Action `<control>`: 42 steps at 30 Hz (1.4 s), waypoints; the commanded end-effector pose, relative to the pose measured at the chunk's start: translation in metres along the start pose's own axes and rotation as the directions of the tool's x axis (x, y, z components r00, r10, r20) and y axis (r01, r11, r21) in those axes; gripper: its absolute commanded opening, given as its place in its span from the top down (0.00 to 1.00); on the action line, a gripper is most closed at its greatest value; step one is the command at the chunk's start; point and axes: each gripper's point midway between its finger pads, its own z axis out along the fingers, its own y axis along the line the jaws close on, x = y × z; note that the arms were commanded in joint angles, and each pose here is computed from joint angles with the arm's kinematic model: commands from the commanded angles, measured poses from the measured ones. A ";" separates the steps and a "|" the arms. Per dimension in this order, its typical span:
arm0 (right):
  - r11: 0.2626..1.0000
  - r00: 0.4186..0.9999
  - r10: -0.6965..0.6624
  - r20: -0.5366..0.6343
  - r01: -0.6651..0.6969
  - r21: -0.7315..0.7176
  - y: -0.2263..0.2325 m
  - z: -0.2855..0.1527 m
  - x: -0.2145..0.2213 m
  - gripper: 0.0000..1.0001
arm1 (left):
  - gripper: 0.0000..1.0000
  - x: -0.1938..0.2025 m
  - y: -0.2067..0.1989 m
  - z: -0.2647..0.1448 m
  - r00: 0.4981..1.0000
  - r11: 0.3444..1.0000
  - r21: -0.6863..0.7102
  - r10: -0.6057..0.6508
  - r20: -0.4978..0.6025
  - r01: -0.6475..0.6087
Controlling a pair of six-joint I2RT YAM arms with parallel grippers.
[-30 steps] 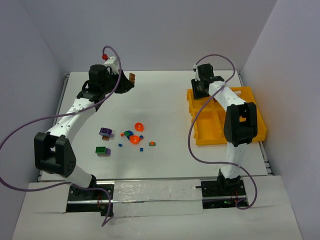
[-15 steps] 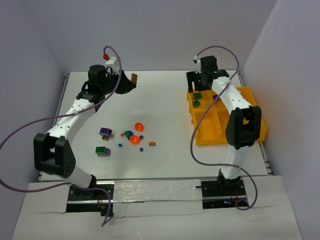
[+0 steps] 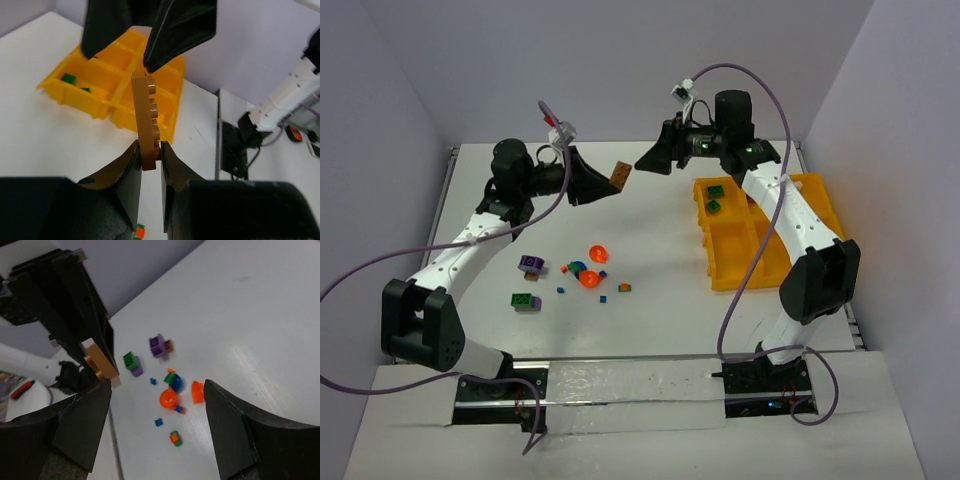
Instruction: Sort the legos into containers by color
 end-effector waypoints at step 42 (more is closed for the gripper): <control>0.924 0.916 -0.112 -0.384 0.238 0.300 -0.062 -0.175 0.051 1.00 | 0.01 0.005 0.024 -0.044 0.989 0.980 -0.149 0.119 -0.091 -0.131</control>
